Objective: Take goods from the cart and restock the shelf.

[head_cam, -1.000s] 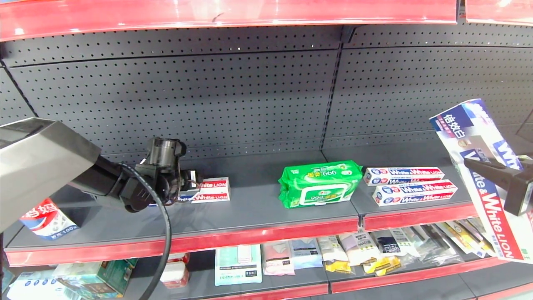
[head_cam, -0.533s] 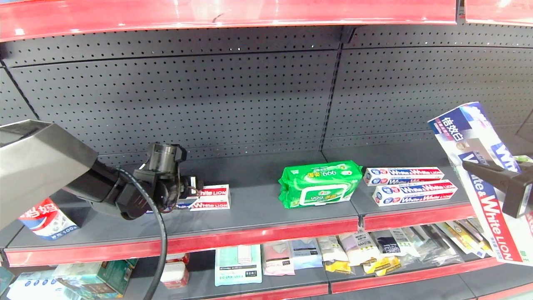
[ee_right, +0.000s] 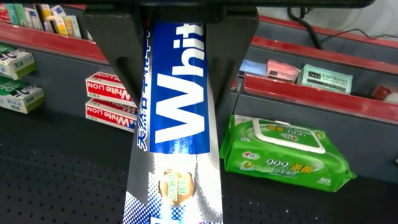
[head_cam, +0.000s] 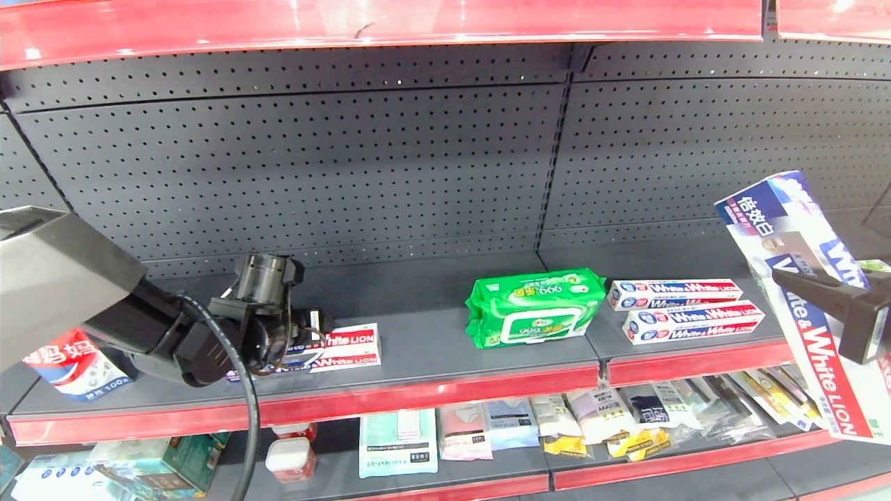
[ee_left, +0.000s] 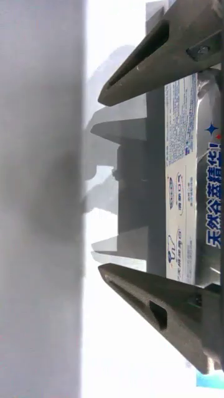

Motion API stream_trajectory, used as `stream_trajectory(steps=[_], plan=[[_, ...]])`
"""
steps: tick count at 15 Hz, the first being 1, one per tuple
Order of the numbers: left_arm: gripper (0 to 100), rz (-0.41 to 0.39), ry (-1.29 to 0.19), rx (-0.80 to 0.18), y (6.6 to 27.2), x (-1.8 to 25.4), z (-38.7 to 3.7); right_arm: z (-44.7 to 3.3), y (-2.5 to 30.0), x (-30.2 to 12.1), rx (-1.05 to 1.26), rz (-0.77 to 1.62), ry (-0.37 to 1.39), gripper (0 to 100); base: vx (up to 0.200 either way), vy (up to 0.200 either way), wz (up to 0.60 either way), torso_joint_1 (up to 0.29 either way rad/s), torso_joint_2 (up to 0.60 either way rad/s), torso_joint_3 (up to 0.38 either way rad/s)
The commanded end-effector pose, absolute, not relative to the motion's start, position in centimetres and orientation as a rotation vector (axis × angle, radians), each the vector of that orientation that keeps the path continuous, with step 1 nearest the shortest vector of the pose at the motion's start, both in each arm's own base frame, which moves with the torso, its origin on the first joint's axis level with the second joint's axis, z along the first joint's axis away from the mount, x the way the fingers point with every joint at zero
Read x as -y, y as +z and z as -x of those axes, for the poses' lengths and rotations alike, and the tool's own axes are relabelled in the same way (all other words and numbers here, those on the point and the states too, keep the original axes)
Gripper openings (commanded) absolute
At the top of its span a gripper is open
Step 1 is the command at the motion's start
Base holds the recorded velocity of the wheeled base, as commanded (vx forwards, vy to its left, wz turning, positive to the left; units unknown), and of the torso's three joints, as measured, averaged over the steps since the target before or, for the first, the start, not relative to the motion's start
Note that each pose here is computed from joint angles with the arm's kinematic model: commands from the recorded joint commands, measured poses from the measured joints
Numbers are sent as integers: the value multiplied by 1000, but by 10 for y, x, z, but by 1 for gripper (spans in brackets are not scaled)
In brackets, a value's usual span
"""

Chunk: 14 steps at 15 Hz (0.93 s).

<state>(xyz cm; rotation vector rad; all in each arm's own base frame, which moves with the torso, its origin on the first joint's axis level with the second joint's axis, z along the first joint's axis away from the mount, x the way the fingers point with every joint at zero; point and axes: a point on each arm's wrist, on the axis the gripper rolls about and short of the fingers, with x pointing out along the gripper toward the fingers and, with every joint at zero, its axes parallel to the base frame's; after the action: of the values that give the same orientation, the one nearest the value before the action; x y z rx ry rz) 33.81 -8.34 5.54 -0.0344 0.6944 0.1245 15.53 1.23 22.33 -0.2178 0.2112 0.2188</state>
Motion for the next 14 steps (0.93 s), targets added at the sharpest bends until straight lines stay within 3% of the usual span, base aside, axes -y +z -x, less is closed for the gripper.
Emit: stream_trajectory(steps=[1,7,11,14], plan=[[100,32,126,-696,55,83,-336,-155,223,-12,-210,218,220,0,0,0,0,0,0,0],[100,49,117,-657,64,84,-343,-156,223,-12,-213,216,220,0,0,0,0,0,0,0],[100,81,70,-587,83,96,-347,-153,221,-12,-216,216,220,0,0,0,0,0,0,0],[100,70,43,-601,87,103,-339,-152,220,-12,-215,216,219,0,0,0,0,0,0,0]])
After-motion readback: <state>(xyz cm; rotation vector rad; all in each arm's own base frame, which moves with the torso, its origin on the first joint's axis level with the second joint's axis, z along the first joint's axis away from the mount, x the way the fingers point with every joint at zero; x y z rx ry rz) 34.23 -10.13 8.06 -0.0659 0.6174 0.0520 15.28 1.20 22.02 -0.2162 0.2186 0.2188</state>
